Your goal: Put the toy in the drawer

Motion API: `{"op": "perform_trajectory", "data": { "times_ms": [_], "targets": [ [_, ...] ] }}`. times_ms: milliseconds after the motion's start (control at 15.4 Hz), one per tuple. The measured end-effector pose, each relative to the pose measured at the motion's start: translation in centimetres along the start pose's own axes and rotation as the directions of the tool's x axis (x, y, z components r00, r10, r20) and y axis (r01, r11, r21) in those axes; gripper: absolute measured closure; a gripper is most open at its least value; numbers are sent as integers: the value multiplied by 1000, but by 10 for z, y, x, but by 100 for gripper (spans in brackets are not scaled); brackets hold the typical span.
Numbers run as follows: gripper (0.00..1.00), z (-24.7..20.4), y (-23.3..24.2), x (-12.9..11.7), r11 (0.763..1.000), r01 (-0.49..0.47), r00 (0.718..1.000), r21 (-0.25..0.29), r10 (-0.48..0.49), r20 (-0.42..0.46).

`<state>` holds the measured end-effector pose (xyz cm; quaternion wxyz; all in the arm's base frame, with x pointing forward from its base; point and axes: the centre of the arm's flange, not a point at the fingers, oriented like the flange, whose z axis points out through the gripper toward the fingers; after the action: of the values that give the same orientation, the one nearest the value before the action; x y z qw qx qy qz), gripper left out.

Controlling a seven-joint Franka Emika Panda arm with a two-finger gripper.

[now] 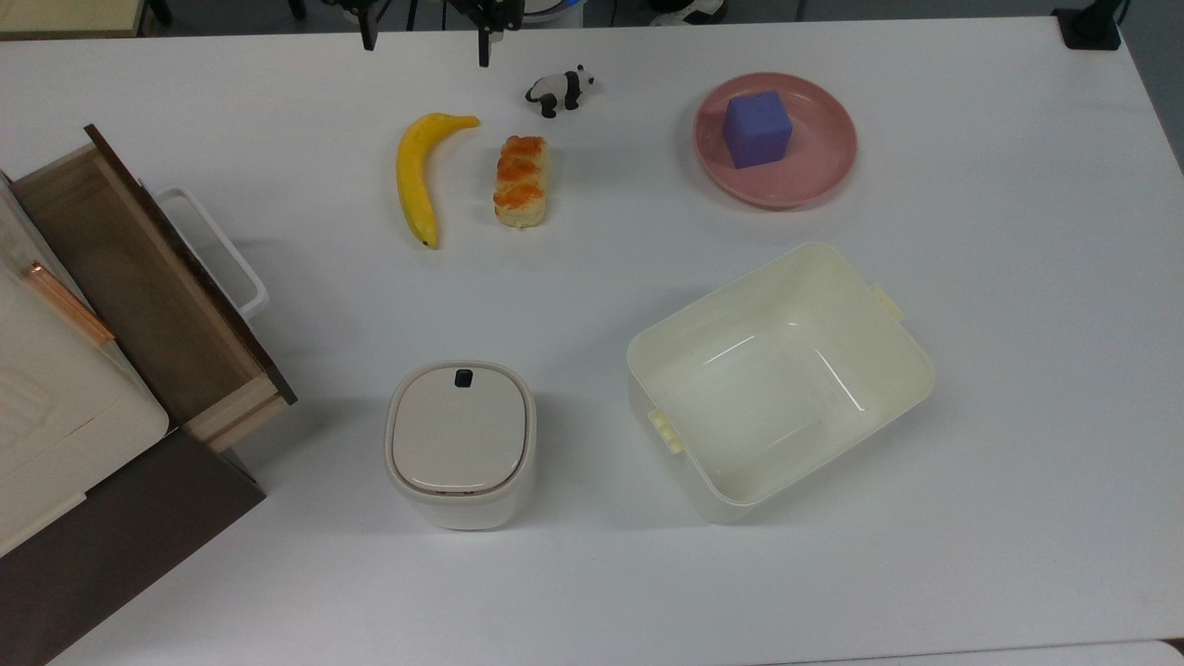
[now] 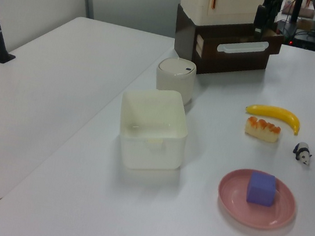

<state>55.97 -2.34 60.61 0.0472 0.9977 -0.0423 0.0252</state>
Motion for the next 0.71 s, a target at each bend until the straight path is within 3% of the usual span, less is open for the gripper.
{"op": "perform_trajectory", "data": {
  "times_ms": [712],
  "targets": [
    [0,4,-28,-2,999,50,999,4,-50,8]
  ]
}}
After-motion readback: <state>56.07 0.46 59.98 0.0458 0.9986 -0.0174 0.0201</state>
